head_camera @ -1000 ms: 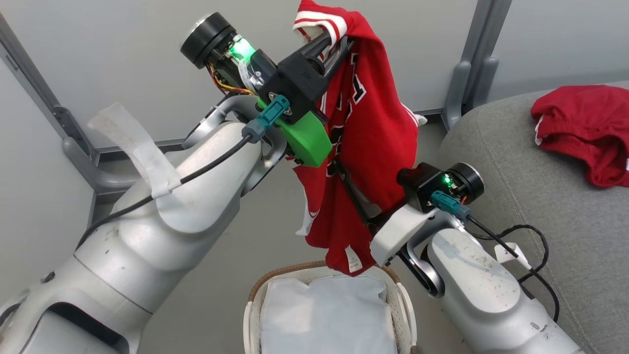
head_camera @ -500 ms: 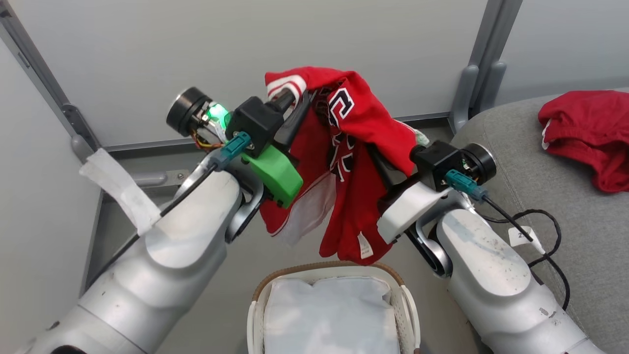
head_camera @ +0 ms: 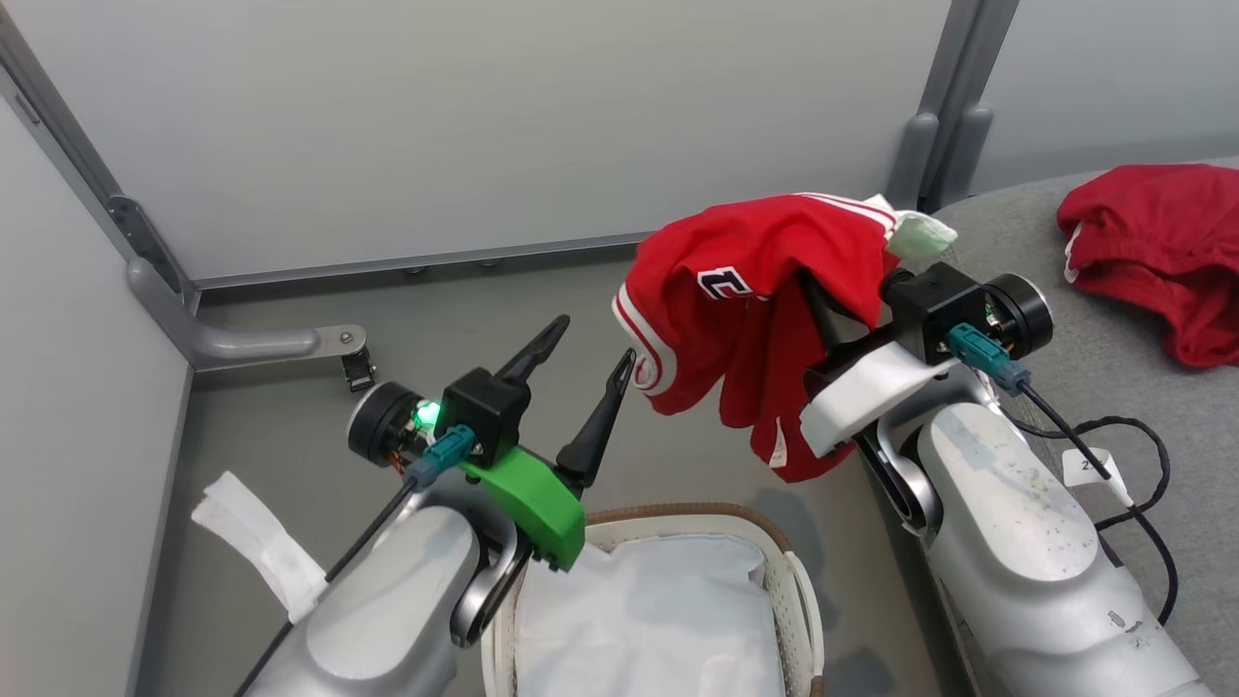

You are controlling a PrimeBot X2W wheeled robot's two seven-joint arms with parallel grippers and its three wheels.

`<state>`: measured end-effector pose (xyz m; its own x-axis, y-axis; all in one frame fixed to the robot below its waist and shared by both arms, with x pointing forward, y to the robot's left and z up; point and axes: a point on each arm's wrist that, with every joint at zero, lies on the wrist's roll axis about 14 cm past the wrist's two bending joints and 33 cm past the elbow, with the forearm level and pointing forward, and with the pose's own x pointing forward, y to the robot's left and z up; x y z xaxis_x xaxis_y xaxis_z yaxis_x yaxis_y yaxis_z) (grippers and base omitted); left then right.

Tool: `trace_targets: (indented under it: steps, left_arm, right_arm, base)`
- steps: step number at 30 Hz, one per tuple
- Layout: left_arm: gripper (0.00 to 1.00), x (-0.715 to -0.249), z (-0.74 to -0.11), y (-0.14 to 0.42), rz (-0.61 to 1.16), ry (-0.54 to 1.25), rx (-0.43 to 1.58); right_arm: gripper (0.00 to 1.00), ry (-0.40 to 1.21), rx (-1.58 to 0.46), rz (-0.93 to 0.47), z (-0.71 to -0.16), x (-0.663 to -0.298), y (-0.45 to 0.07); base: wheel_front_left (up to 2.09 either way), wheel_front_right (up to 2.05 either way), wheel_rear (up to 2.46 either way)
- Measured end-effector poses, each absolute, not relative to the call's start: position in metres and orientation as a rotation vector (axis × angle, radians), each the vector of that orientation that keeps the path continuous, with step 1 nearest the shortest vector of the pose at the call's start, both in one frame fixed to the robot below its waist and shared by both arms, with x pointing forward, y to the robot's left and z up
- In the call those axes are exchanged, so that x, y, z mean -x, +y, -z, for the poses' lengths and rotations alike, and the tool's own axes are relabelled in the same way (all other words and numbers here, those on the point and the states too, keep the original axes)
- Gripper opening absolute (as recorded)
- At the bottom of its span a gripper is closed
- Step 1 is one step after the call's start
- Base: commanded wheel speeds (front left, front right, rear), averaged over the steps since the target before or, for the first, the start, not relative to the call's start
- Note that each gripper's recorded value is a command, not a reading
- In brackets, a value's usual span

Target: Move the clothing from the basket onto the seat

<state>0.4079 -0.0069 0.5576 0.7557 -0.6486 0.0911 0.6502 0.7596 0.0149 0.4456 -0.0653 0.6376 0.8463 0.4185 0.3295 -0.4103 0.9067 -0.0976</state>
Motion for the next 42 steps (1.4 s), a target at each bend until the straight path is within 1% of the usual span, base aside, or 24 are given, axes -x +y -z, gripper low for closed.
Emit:
trace_targets:
  steps: [8, 14, 21, 27, 33, 37, 42]
  left_arm:
    - [1.0, -0.393, -0.518, -0.008, 0.7, 0.006, 0.077]
    - [1.0, -0.396, -0.515, -0.016, 0.708, 0.008, 0.097]
    - [1.0, -0.399, -0.513, -0.038, 0.769, 0.003, 0.098]
    - [1.0, -0.397, -0.506, -0.072, 0.865, 0.017, 0.103]
    - [1.0, -0.395, -0.499, -0.111, 0.974, 0.028, 0.108]
    - [1.0, -0.388, -0.487, -0.134, 1.052, 0.056, 0.112]
    - [1.0, -0.384, -0.472, -0.153, 1.118, 0.087, 0.122]
  right_arm:
    - [0.0, -0.325, 0.038, -0.361, -0.624, -0.452, -0.095]
    - [0.0, -0.3, 0.049, -0.298, -0.614, -0.453, -0.12]
    - [0.0, -0.287, 0.076, -0.193, -0.609, -0.449, -0.162]
    - [0.0, -0.263, 0.111, -0.054, -0.602, -0.436, -0.219]
    - [0.0, -0.228, 0.141, 0.097, -0.593, -0.414, -0.276]
    - [0.0, -0.193, 0.151, 0.178, -0.582, -0.4, -0.303]
    - [0.0, -0.147, 0.158, 0.234, -0.567, -0.392, -0.32]
  base:
    - [0.0, 0.0, 0.0]
    - [0.0, 0.0, 0.0]
    - [0.0, 0.0, 0.0]
    - [0.0, 0.0, 0.0]
    - [0.0, 0.0, 0.0]
    - [0.0, 0.0, 0.0]
    - [0.0, 0.0, 0.0]
